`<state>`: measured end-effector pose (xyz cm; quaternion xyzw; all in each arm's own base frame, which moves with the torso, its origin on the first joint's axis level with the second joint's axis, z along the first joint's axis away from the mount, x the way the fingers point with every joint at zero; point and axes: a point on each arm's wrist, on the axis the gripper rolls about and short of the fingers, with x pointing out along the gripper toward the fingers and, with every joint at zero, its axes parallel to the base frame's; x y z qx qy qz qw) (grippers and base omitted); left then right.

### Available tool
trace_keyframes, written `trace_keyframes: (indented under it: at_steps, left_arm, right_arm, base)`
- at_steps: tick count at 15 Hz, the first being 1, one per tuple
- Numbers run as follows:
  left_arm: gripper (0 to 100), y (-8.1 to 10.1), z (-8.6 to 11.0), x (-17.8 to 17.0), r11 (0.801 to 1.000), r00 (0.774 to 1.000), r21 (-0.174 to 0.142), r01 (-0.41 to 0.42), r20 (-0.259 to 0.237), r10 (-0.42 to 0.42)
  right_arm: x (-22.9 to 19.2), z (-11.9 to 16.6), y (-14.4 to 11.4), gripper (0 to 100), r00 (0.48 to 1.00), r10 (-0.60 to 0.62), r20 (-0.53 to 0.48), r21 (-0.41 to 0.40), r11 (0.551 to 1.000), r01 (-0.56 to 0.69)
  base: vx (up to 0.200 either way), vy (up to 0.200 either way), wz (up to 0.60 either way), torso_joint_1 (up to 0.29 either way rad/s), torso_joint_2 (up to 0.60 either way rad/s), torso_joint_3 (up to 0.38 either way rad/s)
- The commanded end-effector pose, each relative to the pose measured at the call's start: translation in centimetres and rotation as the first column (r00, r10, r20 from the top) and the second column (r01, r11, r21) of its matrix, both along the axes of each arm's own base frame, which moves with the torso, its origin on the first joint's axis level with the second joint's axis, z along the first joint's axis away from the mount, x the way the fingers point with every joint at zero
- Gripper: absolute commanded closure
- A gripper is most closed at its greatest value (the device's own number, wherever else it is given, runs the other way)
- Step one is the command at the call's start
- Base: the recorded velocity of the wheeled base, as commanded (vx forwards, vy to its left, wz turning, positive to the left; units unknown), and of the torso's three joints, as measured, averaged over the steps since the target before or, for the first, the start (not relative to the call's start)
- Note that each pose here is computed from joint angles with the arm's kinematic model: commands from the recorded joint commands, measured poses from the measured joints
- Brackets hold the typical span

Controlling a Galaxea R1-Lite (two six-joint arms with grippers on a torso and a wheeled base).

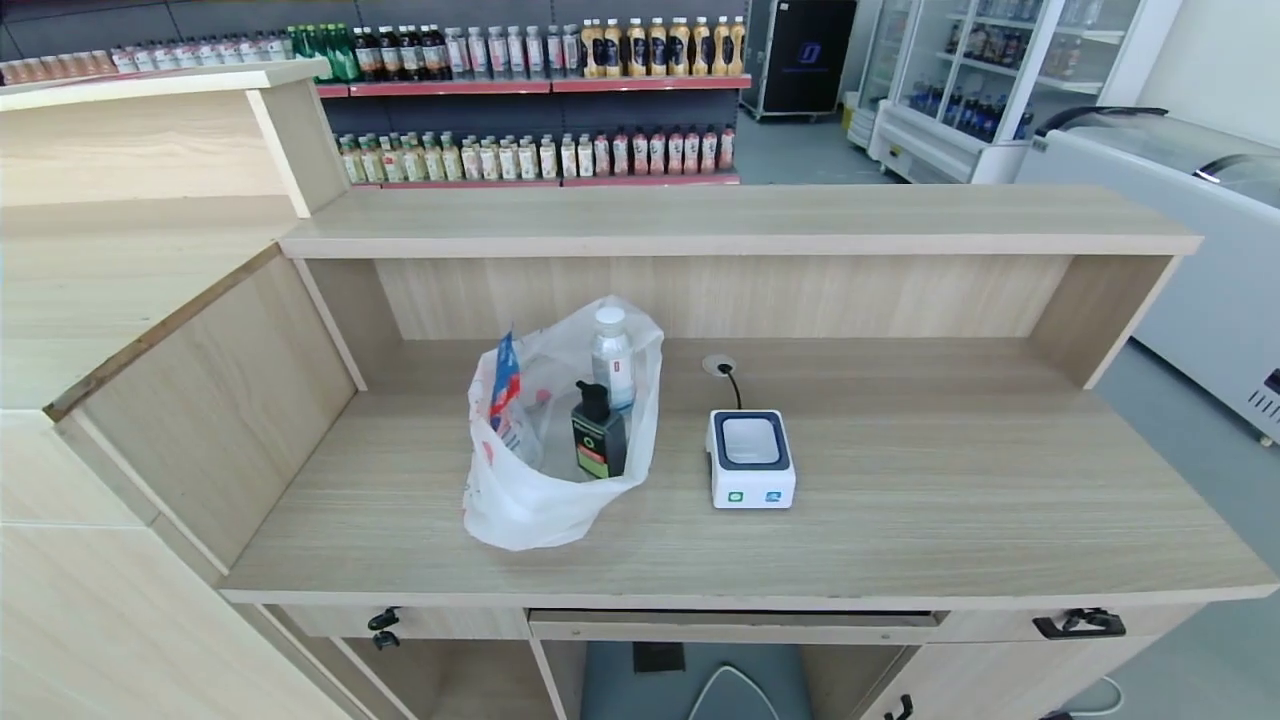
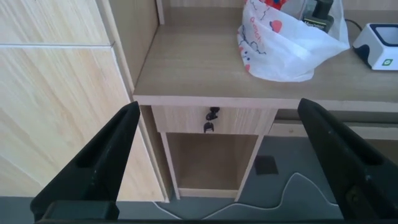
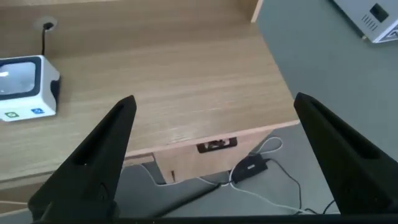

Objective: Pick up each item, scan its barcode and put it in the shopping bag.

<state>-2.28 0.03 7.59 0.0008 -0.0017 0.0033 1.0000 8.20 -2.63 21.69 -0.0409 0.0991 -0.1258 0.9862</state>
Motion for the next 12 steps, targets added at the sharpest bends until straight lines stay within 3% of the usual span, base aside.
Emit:
trace_keyframes:
  at_steps: [1, 2, 3, 4, 6, 10, 12]
  left_arm:
    - [0, 0.0, 0.0, 0.0, 1.0, 1.0, 0.0, -0.001, 0.001, 0.001]
    - [0, 0.0, 0.0, 0.0, 1.0, 1.0, 0.0, -0.001, 0.001, 0.001]
    - [0, 0.0, 0.0, 0.0, 1.0, 1.0, 0.0, -0.001, 0.001, 0.001]
    - [0, 0.0, 0.0, 0.0, 1.0, 1.0, 0.0, -0.001, 0.001, 0.001]
    - [0, 0.0, 0.0, 0.0, 1.0, 1.0, 0.0, -0.001, 0.001, 0.001]
    - [0, 0.0, 0.0, 0.0, 1.0, 1.0, 0.0, -0.001, 0.001, 0.001]
    - [0, 0.0, 0.0, 0.0, 1.0, 1.0, 0.0, -0.001, 0.001, 0.001]
  right_arm:
    - [-6.2, -9.7, 2.2, 0, 0.992, 0.049, 0.114, 0.002, 0.999, -0.05]
    - [-7.1, -10.7, 2.5, 0, 0.986, 0.08, 0.145, -0.015, 0.997, -0.079]
    - [-8.7, -12.9, 2.9, 0, 0.986, 0.144, 0.08, 0.031, 0.989, -0.147]
    - [-9.5, -13.5, 2.9, 0, 0.975, 0.181, 0.128, 0.062, 0.98, -0.19]
    - [-9.7, -13.4, 2.9, 0, 0.96, 0.225, 0.167, 0.046, 0.971, -0.236]
    - [-10.0, -13.4, 2.8, 0, 0.944, 0.25, 0.217, 0.102, 0.956, -0.277]
    - [-10.5, -13.5, 2.8, 0, 0.923, 0.274, 0.272, 0.074, 0.95, -0.304]
  base:
    - [0.0, 0.0, 0.0, 0.0, 0.0, 0.0]
    - [0.0, 0.0, 0.0, 0.0, 0.0, 0.0]
    - [0.0, 0.0, 0.0, 0.0, 0.0, 0.0]
    - [0.0, 0.0, 0.0, 0.0, 0.0, 0.0]
    - [0.0, 0.0, 0.0, 0.0, 0.0, 0.0]
    - [0.0, 0.0, 0.0, 0.0, 0.0, 0.0]
    - [0.0, 0.0, 0.0, 0.0, 0.0, 0.0]
